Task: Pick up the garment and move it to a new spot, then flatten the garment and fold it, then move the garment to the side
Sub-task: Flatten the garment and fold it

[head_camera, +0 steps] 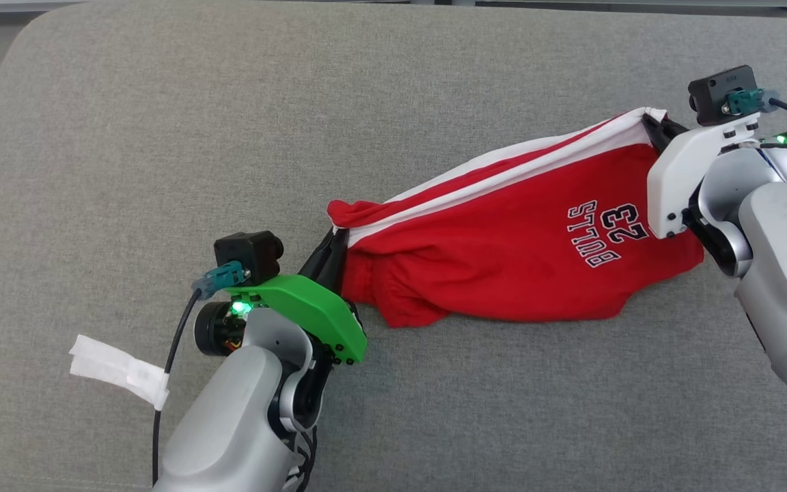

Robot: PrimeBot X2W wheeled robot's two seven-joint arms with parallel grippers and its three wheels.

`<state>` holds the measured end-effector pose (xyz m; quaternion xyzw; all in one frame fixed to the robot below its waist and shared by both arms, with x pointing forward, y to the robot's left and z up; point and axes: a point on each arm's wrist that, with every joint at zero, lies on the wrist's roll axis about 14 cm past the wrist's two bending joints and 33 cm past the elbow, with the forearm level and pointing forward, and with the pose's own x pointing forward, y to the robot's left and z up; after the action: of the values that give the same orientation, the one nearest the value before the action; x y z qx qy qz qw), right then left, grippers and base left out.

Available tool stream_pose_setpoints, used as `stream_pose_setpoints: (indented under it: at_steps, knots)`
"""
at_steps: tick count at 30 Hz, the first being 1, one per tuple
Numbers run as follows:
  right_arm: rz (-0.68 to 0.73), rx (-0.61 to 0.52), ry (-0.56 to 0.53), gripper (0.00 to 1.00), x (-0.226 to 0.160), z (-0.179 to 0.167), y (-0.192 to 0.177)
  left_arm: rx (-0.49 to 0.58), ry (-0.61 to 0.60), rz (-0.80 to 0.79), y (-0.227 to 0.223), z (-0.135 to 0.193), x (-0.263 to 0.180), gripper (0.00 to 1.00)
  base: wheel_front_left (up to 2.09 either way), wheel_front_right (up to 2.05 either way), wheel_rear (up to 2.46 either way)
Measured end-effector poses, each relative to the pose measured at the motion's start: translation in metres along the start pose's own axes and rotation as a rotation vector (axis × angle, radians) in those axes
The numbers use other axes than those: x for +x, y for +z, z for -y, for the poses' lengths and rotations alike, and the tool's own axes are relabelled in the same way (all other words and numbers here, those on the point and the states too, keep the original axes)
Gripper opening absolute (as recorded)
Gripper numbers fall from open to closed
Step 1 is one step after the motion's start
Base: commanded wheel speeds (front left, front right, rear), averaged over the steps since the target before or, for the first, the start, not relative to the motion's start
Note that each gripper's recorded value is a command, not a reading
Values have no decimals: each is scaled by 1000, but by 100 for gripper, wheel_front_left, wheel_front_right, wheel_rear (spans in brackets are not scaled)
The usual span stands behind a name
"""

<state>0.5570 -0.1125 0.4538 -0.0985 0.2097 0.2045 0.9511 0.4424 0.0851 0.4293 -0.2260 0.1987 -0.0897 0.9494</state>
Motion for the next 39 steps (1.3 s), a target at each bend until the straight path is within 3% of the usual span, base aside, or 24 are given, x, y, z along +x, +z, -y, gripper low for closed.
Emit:
stream_pose_setpoints:
  at_steps: [1,2,11,17,24,29,39]
  knots:
    - [11,-2,0,90,1,0,2,-6,1,1,-1,-1,0,100,0,0,0]
    - [31,-1,-2,100,2,0,6,-12,3,10,0,-1,1,100,0,0,0]
    - [116,15,-17,100,-1,2,21,-23,-12,123,19,3,-1,100,0,0,0]
    - [105,88,-35,100,-14,6,22,13,-19,267,43,-2,-17,100,0,0,0]
    - [-4,213,-65,100,-36,11,-7,132,17,417,73,-17,-58,100,0,0,0]
    - [-50,284,-91,100,-40,15,-26,206,84,442,65,-35,-88,100,0,0,0]
    - [-130,380,-111,100,-19,9,-62,244,236,493,69,-77,-129,100,0,0,0]
